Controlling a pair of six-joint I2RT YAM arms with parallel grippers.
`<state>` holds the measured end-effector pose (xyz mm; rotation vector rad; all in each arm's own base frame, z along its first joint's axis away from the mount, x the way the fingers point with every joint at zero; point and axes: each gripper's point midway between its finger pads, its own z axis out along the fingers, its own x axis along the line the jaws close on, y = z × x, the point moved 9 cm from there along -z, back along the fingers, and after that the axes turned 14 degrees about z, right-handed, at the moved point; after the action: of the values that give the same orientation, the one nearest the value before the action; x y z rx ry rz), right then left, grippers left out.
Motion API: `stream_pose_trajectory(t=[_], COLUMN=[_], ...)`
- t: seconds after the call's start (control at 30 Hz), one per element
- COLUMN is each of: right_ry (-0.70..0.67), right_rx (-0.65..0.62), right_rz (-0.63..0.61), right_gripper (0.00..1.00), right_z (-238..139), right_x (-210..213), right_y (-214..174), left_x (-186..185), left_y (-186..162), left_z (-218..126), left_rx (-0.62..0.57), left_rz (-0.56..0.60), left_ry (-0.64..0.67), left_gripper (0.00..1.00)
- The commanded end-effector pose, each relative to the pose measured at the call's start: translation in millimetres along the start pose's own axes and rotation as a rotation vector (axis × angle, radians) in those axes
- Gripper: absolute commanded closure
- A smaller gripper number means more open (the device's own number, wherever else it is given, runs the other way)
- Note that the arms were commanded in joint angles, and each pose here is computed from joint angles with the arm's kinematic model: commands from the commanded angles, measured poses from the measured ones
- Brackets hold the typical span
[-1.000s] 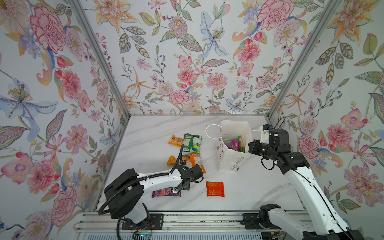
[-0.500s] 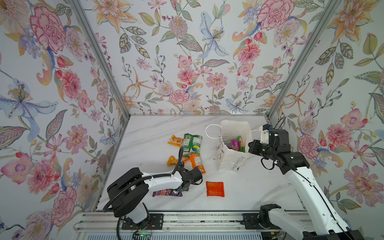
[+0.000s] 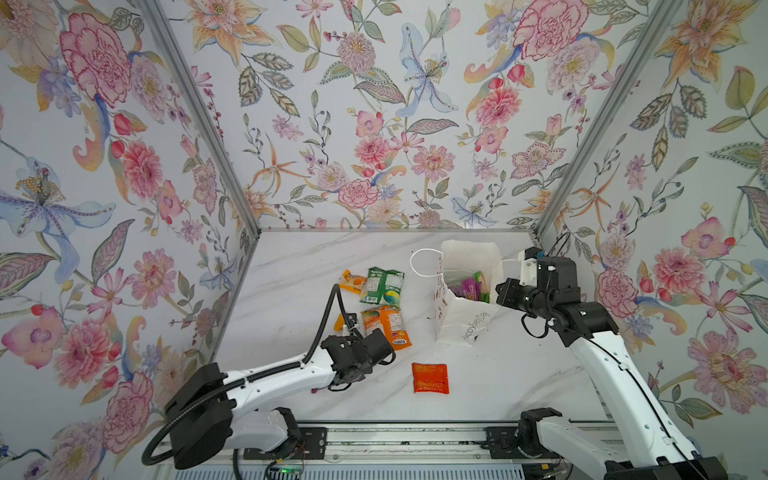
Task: Place the snacks into the paper bag
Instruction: 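Lift the Fox's candy bag with the left gripper toward the paper bag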
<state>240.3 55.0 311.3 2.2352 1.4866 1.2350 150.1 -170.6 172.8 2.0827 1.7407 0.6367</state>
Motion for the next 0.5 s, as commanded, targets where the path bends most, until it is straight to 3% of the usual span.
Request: stream_pose_trajectory(t=[0.0, 0.27, 0.47], right_ry=[-0.005, -0.007, 0.003], right_rx=[0.017, 0.012, 0.009], right_rz=[-0.010, -0.010, -0.017], right_gripper=[1.00, 1.00, 1.00], right_z=[-0.8, -1.1, -3.1], right_x=[2.7, 4.6, 8.6], right_y=[-0.2, 0.8, 0.0], left_x=[9.1, 16.4, 7.8], left_y=[7.7, 41.0, 78.0], left_z=[-15.4, -70.3, -111.8], left_rx=[-0.115, -0.355, -0.494], left_rz=[-0.054, -0.109, -0.067], left_ry=[-0.014, -0.200, -0.305], left_gripper=[1.00, 1.00, 1.00])
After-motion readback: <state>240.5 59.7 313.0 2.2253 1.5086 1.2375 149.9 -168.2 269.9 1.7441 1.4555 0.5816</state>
